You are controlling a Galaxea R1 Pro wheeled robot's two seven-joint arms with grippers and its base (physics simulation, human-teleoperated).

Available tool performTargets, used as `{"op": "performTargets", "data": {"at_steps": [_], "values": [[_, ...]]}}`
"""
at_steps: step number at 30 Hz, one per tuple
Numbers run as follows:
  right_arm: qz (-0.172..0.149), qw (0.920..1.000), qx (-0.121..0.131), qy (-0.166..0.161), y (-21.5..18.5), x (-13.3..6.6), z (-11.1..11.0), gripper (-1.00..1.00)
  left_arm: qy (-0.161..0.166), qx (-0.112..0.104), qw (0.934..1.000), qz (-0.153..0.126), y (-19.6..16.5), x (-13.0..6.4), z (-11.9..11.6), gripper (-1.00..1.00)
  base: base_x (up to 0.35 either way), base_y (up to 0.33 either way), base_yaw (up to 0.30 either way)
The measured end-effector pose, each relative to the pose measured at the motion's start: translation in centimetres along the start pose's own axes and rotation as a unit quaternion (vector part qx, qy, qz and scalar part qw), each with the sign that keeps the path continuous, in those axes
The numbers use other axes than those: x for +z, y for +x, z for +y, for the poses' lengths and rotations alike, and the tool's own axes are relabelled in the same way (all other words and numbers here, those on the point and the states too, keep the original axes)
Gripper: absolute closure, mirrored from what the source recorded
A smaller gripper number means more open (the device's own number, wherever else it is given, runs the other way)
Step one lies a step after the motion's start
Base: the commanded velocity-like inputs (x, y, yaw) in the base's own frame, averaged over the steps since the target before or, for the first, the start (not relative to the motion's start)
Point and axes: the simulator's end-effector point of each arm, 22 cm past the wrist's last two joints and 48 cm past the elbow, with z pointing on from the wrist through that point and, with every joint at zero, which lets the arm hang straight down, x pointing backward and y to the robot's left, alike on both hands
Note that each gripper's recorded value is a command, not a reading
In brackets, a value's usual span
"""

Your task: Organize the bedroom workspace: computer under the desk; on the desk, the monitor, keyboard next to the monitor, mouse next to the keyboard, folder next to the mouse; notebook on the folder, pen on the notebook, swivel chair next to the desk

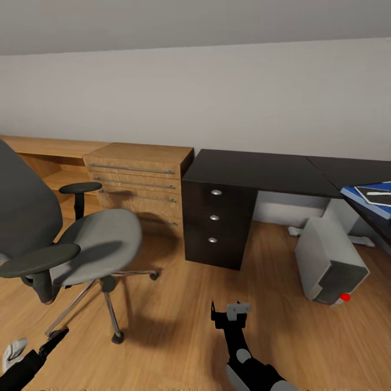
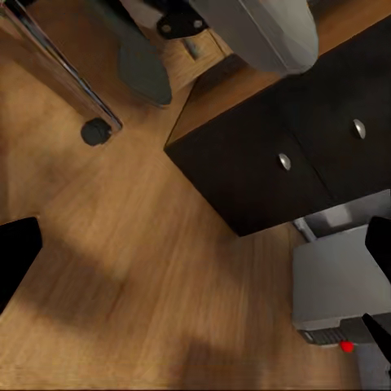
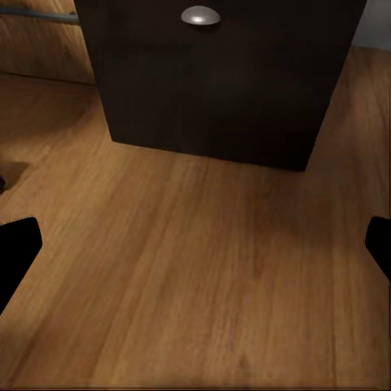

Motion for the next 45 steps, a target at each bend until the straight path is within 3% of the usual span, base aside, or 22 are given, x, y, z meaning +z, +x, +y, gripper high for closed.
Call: {"op": "performTargets", "data": {"at_steps": [12,19,25,29,34,45], "values": [[0.012,0.9999,-0.004,0.001,1.0,-0.2,-0.3,-1.0,-0.046,-0.024,0.9949,0.086,8.1,-0.6,3.0,-1.0,-0.021,-0.016,0.0],[0.033,0.9994,-0.011,0.006,2.9,-0.7,-1.1,-1.0,-0.056,-0.01,0.9925,0.108,9.9,-1.0,3.6,-1.0,0.0,0.0,0.0],[0.057,0.998,-0.024,0.016,5.1,-1.5,-2.4,-1.0,-0.073,-0.033,0.9885,0.128,12.9,-2.0,4.8,-1.0,0.0,0.0,0.0],[0.07,0.9967,-0.033,0.023,5.6,-2.3,-3.3,-1.0,-0.082,-0.025,0.988,0.128,13.8,-2.8,4.9,-1.0,0.0,0.0,0.0],[0.076,0.9957,-0.041,0.032,6.0,-3.4,-4.6,-1.0,-0.083,0.027,0.9906,0.106,13.2,-3.2,4.5,-1.0,0.0,0.0,0.0],[0.083,0.9951,-0.042,0.034,5.1,-5.2,-4.8,-1.0,-0.09,0.022,0.9901,0.105,14.2,-4.1,2.9,-1.0,0.0,0.0,0.0]]}}
